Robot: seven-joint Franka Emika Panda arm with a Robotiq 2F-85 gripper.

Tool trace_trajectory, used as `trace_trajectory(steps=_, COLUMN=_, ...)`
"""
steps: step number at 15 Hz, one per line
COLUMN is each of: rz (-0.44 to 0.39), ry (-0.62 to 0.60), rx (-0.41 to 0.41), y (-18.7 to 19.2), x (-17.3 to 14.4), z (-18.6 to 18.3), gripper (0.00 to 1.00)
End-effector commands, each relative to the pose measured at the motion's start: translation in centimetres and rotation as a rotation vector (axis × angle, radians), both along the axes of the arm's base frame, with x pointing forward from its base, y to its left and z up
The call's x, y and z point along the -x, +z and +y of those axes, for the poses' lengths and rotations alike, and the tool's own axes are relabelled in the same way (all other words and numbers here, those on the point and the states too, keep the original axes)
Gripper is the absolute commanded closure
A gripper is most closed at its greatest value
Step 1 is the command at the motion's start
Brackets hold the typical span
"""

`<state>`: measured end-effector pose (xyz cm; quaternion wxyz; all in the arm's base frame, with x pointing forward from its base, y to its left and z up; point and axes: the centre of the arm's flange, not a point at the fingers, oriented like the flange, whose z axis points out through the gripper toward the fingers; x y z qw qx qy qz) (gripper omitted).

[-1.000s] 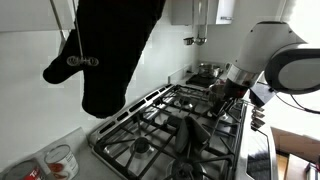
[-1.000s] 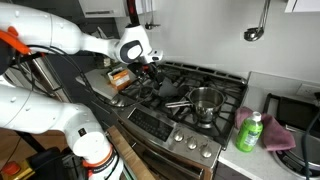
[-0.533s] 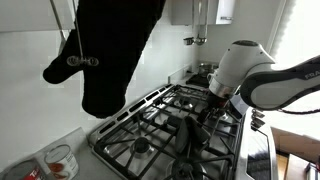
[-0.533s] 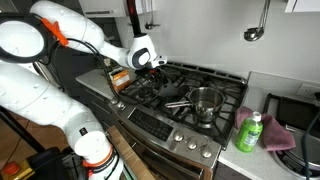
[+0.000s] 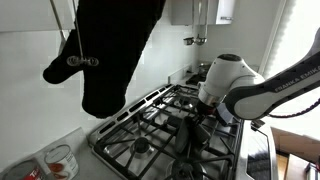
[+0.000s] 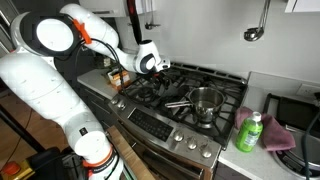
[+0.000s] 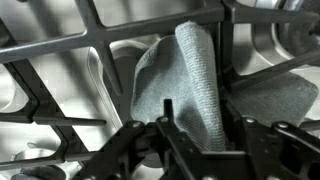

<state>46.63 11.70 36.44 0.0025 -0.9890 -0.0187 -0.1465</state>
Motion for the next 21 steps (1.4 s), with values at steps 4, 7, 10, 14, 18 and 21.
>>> trace_trajectory(steps=4, rz=0.009, ry=-0.069, rx=-0.002, y=1.8, x=0.6, z=-1.4, gripper=0.99)
trace_trajectory(steps=7, rz=0.014, ry=-0.123, rx=-0.031, y=4.9, x=3.3, z=-3.3, gripper=1.00)
trace_trajectory(steps=10, rz=0.002, ry=-0.175, rx=-0.003, y=8.4, x=6.3, z=-5.0, gripper=0.99)
trace_trajectory(steps=14, rz=-0.054, ry=-0.264, rx=0.070, y=13.1, x=9.7, z=-8.2, gripper=0.99)
trace_trajectory(steps=18, rz=-0.099, ry=-0.304, rx=0.172, y=17.3, x=12.3, z=-11.2, gripper=0.99)
trace_trajectory(steps=21, rz=-0.104, ry=-0.308, rx=0.144, y=17.4, x=11.1, z=-10.8, gripper=0.97)
